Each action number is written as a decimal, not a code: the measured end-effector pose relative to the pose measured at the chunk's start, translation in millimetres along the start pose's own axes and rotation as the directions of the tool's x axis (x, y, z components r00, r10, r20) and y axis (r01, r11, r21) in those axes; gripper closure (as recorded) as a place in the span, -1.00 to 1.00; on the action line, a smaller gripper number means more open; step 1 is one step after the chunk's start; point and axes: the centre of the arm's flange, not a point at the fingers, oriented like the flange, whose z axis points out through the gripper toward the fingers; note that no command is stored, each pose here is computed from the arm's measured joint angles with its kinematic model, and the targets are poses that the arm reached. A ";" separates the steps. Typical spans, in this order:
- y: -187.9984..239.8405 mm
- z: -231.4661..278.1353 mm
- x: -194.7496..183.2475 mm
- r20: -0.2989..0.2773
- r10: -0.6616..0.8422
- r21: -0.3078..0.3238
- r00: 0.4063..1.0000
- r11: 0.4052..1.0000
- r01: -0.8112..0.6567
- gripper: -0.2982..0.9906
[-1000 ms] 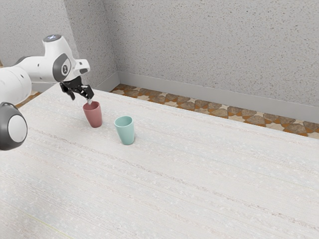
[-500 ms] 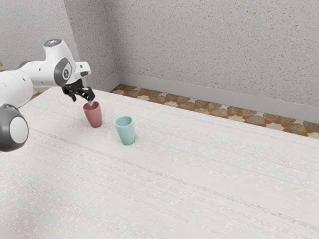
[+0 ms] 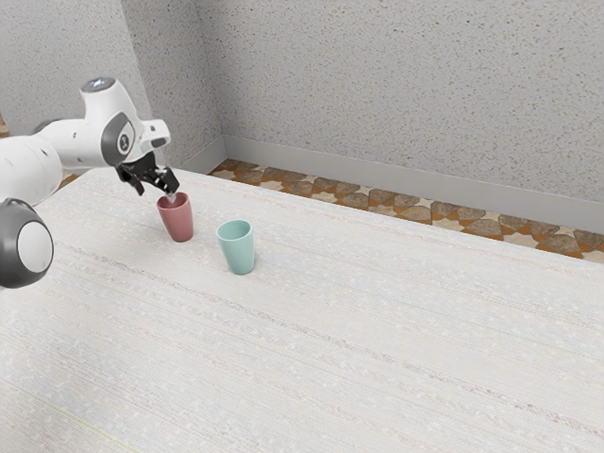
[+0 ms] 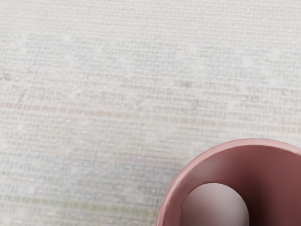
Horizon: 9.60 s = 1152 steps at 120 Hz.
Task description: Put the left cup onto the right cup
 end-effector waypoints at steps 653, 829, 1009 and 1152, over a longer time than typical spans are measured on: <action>213.0 -134.7 -4.8 0.282 -0.353 0.074 0.892 0.935 0.346 0.68; 203.8 -99.0 -5.3 0.234 -0.405 0.059 0.884 0.913 0.403 0.68; 211.5 -125.8 -11.9 0.194 -0.344 0.054 0.919 0.939 0.340 -0.51; 277.3 -272.5 -99.4 0.117 0.016 0.149 0.993 0.988 -0.033 -0.54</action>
